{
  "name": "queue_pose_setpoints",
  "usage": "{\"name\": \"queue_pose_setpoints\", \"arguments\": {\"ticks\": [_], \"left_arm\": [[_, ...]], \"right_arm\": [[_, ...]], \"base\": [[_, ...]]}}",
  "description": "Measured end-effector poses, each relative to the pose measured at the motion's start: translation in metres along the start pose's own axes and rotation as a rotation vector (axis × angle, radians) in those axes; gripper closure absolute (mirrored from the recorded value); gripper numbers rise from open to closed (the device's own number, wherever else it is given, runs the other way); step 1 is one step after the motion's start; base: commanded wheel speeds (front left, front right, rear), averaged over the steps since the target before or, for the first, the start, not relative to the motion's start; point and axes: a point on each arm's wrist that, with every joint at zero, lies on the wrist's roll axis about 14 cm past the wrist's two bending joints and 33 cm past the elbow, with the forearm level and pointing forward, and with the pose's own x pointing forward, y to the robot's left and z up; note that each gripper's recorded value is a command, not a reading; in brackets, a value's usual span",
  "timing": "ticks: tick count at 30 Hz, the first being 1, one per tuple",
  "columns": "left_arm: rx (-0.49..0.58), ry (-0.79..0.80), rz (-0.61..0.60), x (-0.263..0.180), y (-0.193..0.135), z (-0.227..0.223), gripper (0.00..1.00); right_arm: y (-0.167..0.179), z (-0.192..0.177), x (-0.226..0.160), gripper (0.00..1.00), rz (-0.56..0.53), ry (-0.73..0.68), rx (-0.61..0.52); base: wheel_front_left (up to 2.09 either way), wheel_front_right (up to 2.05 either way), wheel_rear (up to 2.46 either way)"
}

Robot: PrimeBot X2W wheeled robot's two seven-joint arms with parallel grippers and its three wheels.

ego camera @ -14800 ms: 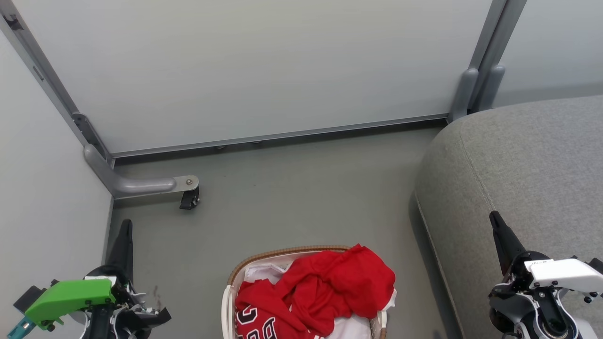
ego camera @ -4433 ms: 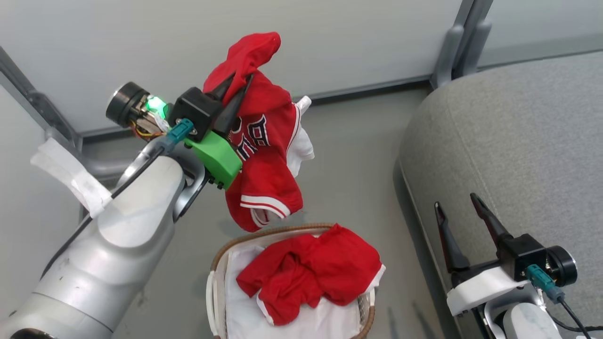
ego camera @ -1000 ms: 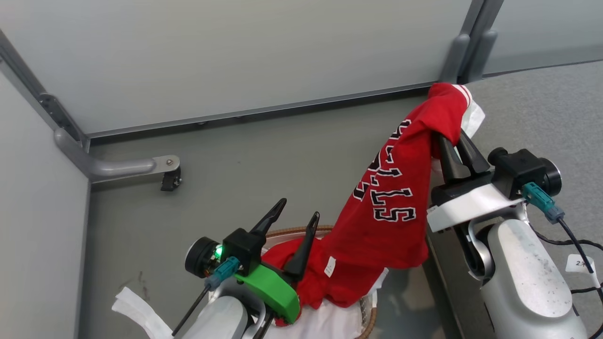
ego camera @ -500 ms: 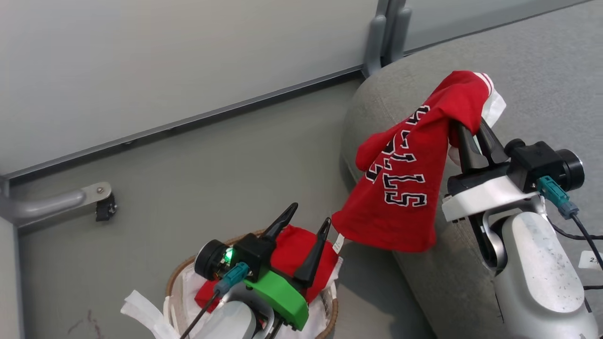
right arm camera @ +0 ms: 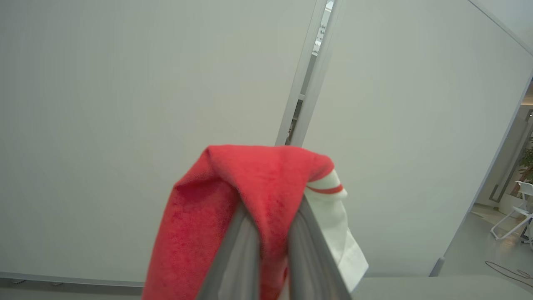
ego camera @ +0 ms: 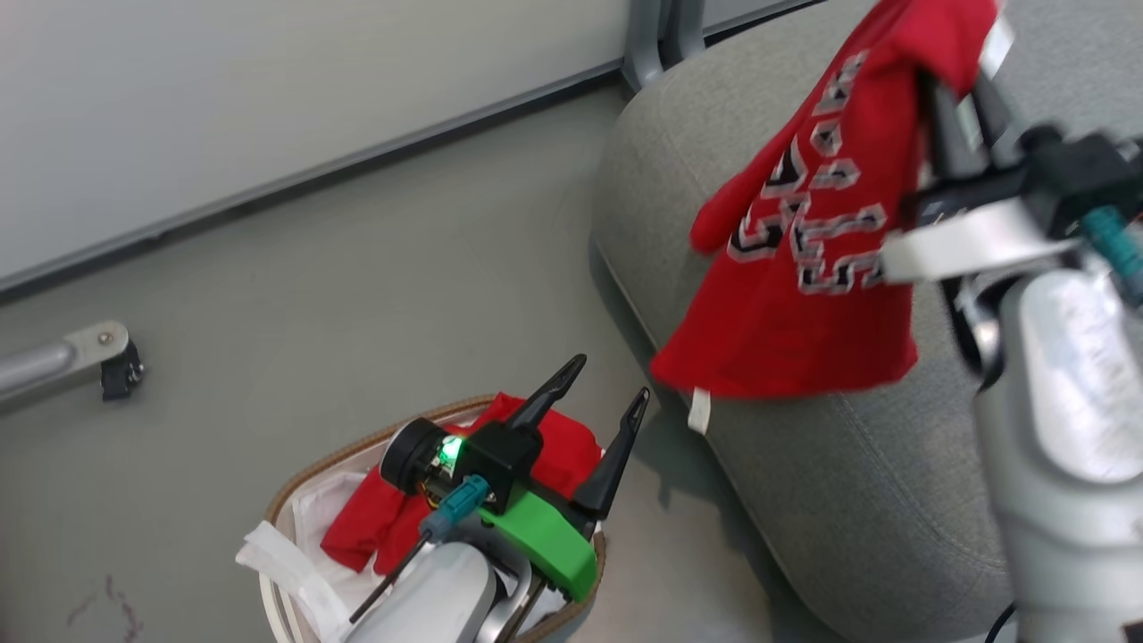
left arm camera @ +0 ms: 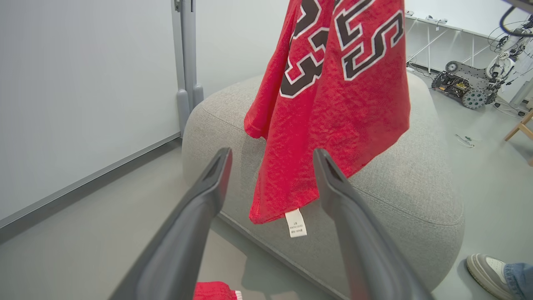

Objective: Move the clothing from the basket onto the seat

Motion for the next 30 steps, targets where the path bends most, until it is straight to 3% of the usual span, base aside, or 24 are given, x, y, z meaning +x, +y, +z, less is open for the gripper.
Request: {"name": "queue_pose_setpoints", "arguments": {"ticks": [9, 14, 22, 26, 30], "left_arm": [[-0.017, 0.023, 0.049, 0.0, 0.039, -0.018, 0.0], [-0.019, 0.031, 0.089, -0.001, 0.067, -0.028, 0.0], [-0.042, 0.057, 0.16, -0.005, 0.112, -0.055, 0.0], [-0.07, 0.091, 0.199, -0.012, 0.13, -0.077, 0.0], [-0.087, 0.131, 0.215, -0.018, 0.14, -0.099, 0.0]], "right_arm": [[-0.058, 0.043, 0.084, 1.0, -0.07, -0.176, -0.217], [-0.078, 0.027, 0.116, 1.0, -0.123, -0.173, -0.25], [-0.068, -0.081, 0.127, 1.0, -0.133, 0.027, -0.227], [-0.057, -0.165, 0.097, 1.0, -0.125, 0.227, -0.21], [-0.05, -0.223, 0.064, 1.0, -0.127, 0.375, -0.193]], "base": [[0.0, 0.0, 0.0], [0.0, 0.0, 0.0], [0.0, 0.0, 0.0], [0.0, 0.0, 0.0], [0.0, 0.0, 0.0]]}}
